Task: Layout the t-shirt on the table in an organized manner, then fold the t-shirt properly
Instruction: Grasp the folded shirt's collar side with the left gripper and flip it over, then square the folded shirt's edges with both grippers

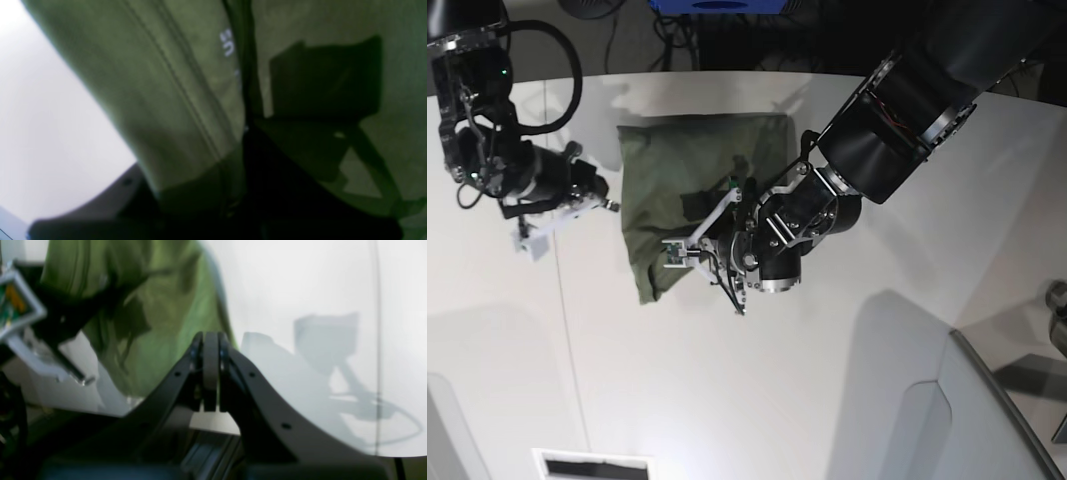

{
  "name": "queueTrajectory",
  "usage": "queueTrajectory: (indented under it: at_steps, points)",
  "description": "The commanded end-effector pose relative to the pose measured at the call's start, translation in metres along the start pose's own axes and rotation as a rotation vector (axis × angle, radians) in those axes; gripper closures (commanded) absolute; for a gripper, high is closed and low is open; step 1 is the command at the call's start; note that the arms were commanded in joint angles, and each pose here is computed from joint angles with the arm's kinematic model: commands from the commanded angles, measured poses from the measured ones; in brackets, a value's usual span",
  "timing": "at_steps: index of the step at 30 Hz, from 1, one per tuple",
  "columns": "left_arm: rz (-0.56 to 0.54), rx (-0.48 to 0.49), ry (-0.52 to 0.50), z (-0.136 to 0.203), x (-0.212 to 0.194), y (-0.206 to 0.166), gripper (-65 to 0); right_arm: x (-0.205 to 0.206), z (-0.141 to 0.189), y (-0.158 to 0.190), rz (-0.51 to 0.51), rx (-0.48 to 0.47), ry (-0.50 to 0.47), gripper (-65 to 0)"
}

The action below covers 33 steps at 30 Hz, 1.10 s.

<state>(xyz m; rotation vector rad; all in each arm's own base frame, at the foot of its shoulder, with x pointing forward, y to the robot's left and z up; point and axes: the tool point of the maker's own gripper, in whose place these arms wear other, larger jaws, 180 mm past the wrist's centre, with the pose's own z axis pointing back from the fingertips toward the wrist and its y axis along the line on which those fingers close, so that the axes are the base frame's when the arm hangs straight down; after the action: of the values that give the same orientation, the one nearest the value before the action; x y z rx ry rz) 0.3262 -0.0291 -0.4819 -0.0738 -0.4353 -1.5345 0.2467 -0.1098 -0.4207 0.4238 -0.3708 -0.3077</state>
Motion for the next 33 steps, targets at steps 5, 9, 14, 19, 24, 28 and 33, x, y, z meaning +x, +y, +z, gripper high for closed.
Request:
queueTrajectory:
  at_steps: [5,9,14,19,24,28,33]
  points:
    - [-0.013,0.010,-0.023,0.004,0.015,0.010,0.0,-0.009,-0.008,0.050,0.073,0.106,0.027,0.0]
    - [-0.020,0.018,-0.028,0.005,0.019,0.012,0.0,-0.024,-0.029,0.053,0.045,0.101,0.093,0.0]
    - [-0.027,0.015,-0.043,0.004,0.029,0.011,0.0,-0.029,-0.043,0.049,0.083,0.133,0.090,0.0]
    - [-0.094,-0.015,-0.071,-0.001,0.039,-0.005,0.0,-0.038,-0.048,0.042,0.067,0.119,0.112,0.0]
    - [-0.099,-0.020,-0.080,-0.002,0.042,-0.007,0.0,-0.042,-0.047,0.039,0.048,0.107,0.116,0.0]
    - [-0.098,-0.019,-0.075,-0.002,0.040,-0.006,0.0,-0.045,-0.043,0.041,0.048,0.112,0.116,0.0]
    - [-0.094,-0.016,-0.062,-0.001,0.032,-0.005,0.0,-0.046,-0.042,0.037,0.037,0.093,0.114,0.0]
